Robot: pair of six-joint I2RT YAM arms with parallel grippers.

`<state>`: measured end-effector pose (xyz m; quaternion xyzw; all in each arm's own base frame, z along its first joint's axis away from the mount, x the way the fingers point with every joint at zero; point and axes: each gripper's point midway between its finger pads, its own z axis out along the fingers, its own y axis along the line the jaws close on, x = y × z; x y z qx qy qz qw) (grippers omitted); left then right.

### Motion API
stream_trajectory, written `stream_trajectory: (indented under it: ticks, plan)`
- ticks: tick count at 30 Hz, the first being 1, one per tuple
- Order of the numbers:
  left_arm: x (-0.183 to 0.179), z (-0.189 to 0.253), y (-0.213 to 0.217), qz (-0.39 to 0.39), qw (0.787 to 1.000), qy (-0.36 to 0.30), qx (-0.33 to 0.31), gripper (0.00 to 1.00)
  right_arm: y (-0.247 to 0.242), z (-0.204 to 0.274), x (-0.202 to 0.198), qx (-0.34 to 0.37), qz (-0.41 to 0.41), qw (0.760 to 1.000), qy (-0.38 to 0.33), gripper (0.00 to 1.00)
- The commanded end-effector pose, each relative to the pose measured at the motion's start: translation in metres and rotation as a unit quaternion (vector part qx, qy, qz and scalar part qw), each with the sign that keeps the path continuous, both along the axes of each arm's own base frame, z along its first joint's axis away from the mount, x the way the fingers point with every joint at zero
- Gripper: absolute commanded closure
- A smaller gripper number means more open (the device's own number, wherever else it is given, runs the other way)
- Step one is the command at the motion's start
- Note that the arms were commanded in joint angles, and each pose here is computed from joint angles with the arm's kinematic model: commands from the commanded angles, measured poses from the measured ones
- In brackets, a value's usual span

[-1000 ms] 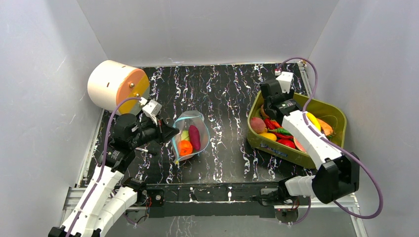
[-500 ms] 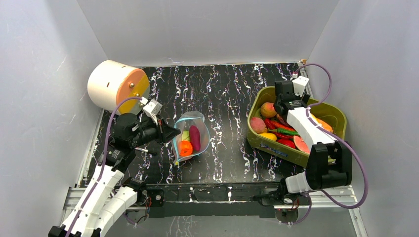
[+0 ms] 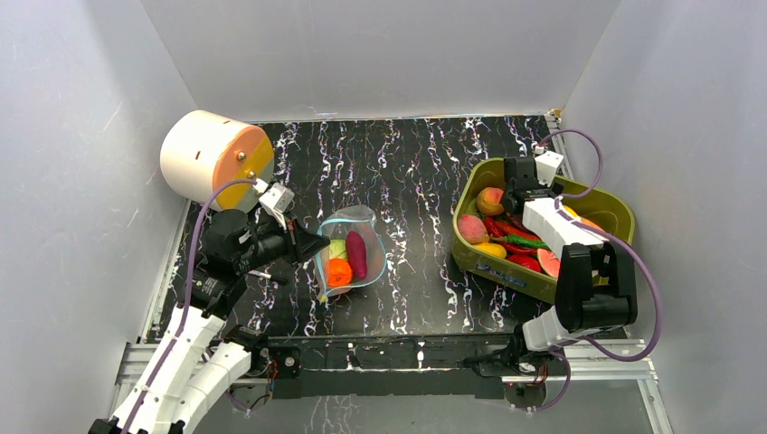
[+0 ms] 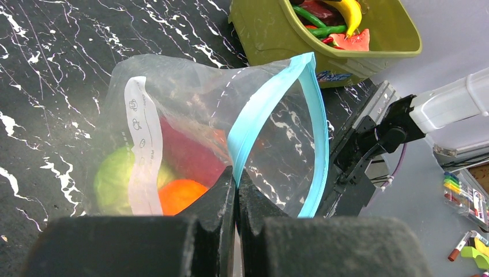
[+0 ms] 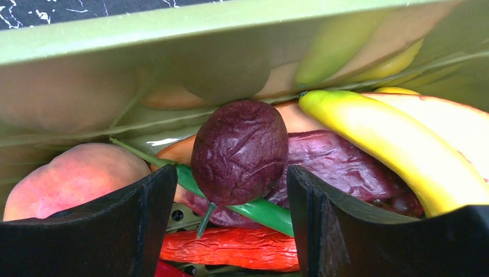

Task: Place the food in the zip-top bag and seal the zipper
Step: Pick up the fake fruit from the bin.

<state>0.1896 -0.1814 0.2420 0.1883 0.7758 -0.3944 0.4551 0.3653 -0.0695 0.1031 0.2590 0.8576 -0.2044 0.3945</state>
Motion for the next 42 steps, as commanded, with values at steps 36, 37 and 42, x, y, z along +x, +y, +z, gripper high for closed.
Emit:
stream_trajectory:
  ticks: [36, 37, 42]
  plan:
    - [0.007, 0.013, 0.002, 0.013, 0.999, -0.032, -0.007, 1.0, 0.038, 0.085, -0.008, 0.049, 0.094, 0.99, -0.09, 0.61]
    - [0.008, 0.014, 0.002, 0.016, 0.999, -0.033, -0.008, 1.0, 0.041, 0.091, -0.009, 0.05, 0.1, 0.989, -0.092, 0.62]
    - [0.018, 0.025, 0.005, 0.033, 0.998, -0.047, 0.002, 1.0, 0.056, 0.128, -0.015, 0.052, 0.124, 0.984, -0.121, 0.62]
